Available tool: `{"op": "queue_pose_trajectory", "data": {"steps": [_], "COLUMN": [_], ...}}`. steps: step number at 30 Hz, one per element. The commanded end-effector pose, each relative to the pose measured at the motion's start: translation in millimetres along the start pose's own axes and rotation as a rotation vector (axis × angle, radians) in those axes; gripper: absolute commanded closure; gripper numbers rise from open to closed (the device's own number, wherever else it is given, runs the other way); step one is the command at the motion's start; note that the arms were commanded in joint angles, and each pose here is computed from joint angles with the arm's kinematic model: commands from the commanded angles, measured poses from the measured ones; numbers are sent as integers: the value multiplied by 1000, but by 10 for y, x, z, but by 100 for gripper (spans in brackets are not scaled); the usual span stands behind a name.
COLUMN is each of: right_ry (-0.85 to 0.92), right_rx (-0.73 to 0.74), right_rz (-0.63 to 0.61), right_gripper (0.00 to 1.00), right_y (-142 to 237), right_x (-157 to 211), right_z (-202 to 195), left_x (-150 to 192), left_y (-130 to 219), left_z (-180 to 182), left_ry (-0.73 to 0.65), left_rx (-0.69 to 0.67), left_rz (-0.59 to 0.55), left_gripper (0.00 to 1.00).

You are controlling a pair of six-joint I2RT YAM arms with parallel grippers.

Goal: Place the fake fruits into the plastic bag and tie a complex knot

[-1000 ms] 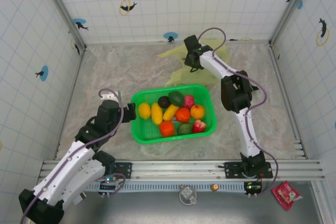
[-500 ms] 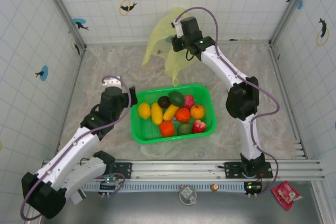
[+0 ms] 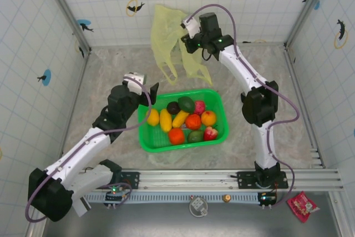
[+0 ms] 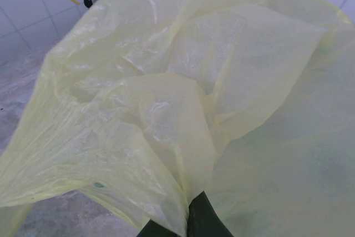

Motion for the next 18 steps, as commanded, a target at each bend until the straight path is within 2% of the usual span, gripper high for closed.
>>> {"op": "queue_pose_trajectory", "data": {"steps": [1,5,10,18], "right_ry": [22,8,-10,-31], "right_rx": [-51,-64,-112,-133], "right_rz": [-50,-40,-69,-102], "right_gripper": [100,100,100,100], "right_y": [115,144,170,226], "right_x": [-111,-95,-132,-201], "right_z": [1,2,36,53], "left_x": [-58,56,78,74], "left_y": [-19,-59,-222,-597], "left_z": [-170,-291,-296,-281], "left_ry": [-86,-228,-341,-340], "left_rx": [205,396,396,350], "left_rz": [-52,-3,8,32], "left_gripper": [13,17,15,19]}}
Point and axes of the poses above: each hand's point on the last joint's axis, 136 mm out from that joint toward the fingers, its own y axis back along the fingers, its own z axis along the line the jaws close on, x = y × z, the point moved 10 cm from there along y, back along the fingers, and after that the axes turned 15 degrees about y, right-handed, at the moved point
